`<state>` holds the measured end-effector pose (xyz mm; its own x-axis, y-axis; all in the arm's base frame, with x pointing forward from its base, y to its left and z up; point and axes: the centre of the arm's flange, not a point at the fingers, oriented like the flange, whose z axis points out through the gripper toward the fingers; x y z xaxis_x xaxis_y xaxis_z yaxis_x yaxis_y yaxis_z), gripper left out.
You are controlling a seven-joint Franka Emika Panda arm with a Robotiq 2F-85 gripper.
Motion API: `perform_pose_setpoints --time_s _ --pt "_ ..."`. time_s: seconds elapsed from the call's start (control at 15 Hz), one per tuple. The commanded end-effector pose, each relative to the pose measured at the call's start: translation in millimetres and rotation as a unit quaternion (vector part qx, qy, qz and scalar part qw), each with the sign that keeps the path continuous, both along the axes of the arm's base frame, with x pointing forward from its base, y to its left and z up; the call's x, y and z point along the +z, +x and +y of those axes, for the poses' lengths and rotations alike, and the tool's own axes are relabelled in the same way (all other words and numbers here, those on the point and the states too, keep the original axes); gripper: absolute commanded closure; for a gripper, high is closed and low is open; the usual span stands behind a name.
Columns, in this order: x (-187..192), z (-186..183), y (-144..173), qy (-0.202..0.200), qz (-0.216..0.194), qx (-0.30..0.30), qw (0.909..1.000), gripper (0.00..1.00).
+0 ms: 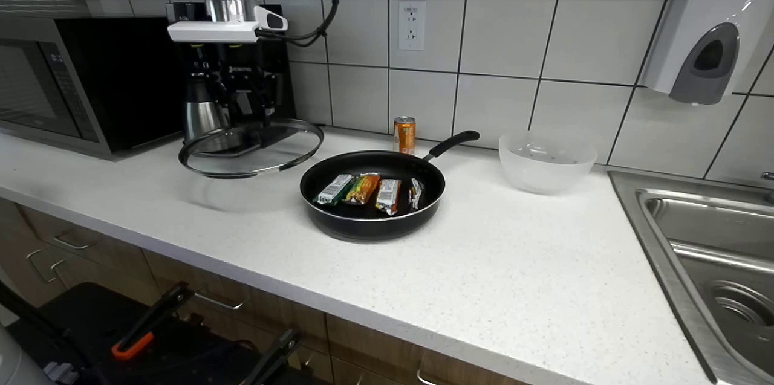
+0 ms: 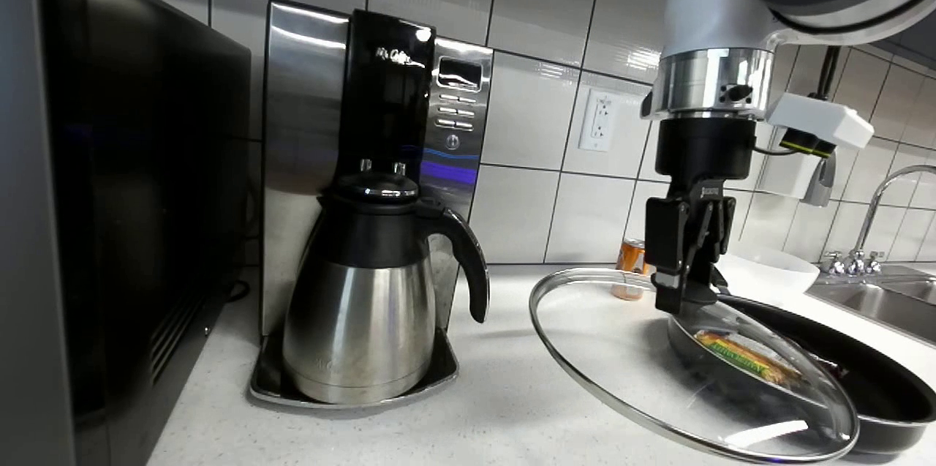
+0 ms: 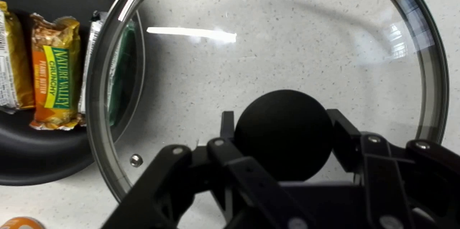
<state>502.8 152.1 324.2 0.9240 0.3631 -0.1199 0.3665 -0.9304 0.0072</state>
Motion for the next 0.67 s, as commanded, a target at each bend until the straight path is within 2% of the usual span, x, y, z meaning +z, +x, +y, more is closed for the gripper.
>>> perform_pose_setpoints --time_s 0.0,0.6 --pt "25.0 -40.2 -12.9 0.001 -0.008 0.0 1.0 0.61" --pt "27.5 -132.2 -33.3 0.003 -0.005 -0.03 0.9995 0.61"
